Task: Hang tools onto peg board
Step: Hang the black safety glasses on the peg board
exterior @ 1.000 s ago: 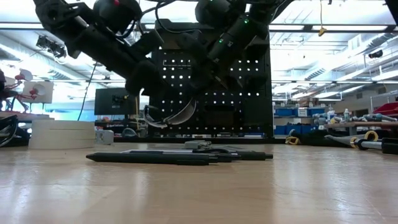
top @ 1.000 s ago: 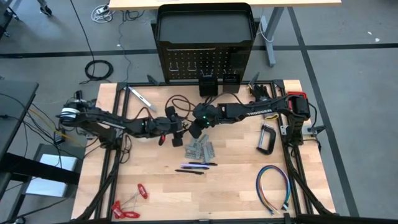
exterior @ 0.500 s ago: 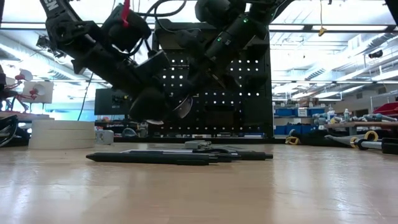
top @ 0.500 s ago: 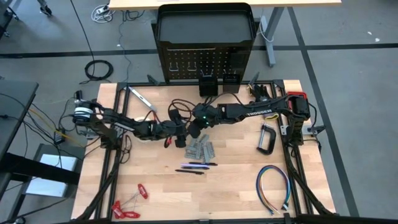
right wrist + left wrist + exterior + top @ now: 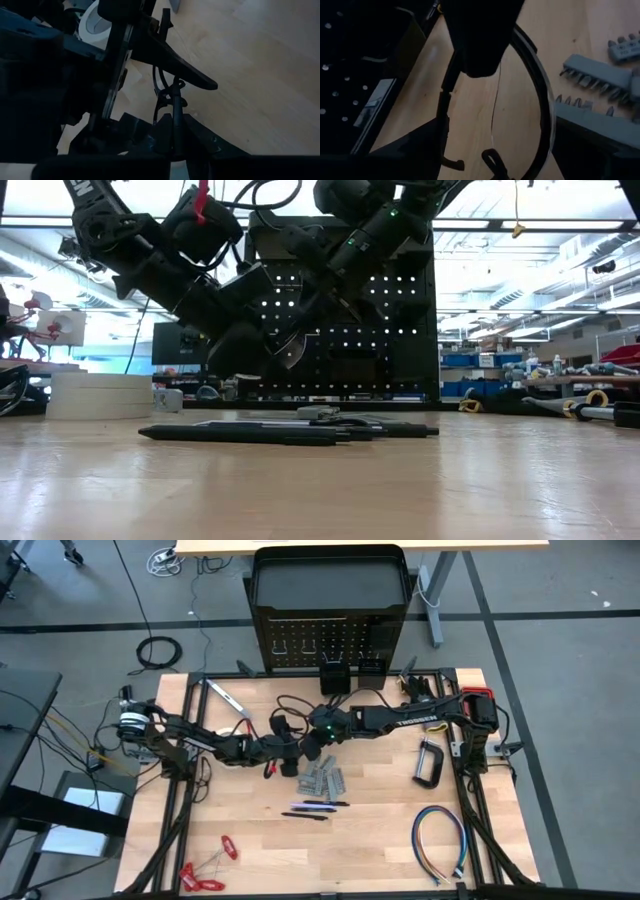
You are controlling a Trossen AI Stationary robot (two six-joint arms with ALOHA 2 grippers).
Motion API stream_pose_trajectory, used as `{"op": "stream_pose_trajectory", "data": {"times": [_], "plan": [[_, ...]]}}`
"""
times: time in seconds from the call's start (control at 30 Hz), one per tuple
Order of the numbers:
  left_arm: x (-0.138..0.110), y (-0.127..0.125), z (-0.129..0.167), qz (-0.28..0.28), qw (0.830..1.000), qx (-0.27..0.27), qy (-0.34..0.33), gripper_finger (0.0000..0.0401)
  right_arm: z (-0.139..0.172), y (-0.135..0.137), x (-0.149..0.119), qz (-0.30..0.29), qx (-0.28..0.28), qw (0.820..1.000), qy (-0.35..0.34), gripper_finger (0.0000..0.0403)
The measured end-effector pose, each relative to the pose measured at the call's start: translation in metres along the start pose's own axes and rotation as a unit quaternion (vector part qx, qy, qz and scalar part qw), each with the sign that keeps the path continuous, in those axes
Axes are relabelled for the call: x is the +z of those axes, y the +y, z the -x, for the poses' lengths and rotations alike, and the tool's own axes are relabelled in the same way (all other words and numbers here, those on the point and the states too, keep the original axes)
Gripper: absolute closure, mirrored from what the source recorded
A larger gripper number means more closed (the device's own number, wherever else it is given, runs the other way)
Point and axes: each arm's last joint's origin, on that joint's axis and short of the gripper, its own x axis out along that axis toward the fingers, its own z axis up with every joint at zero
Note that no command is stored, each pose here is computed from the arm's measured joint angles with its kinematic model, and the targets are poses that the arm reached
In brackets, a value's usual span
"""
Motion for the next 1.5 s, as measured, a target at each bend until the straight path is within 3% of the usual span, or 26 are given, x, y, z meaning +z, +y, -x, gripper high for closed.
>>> {"op": "stream_pose_trajectory", "data": {"times": [0.3,0.67,0.9,1.07,1.33,1.5], "plan": [[0.001,0.001,0.000,0.006,1.000,0.014,-0.004,0.0089,0.000,0.000,0.000,-0.005,0.000,1.000,-0.001,0.0359],[-0.003,0.003,0.003,-0.011,0.999,0.031,0.028,0.0176,0.000,0.001,0.001,-0.009,0.003,1.000,-0.008,0.0356],[0.000,0.005,0.006,-0.012,0.999,0.033,0.037,0.0201,0.001,0.001,0.003,-0.010,0.002,1.000,-0.013,0.0330],[0.003,0.008,0.008,-0.006,0.999,0.040,0.034,0.0210,0.009,0.003,0.007,0.020,-0.001,1.000,-0.024,0.0298],[0.013,0.015,0.016,0.022,0.999,0.040,0.009,0.0232,0.049,0.019,0.013,0.107,-0.050,0.989,-0.093,0.0248],[0.022,0.023,0.030,0.035,0.999,0.030,-0.019,0.0236,0.049,0.032,0.006,0.142,-0.048,0.982,-0.112,0.0234]]}}
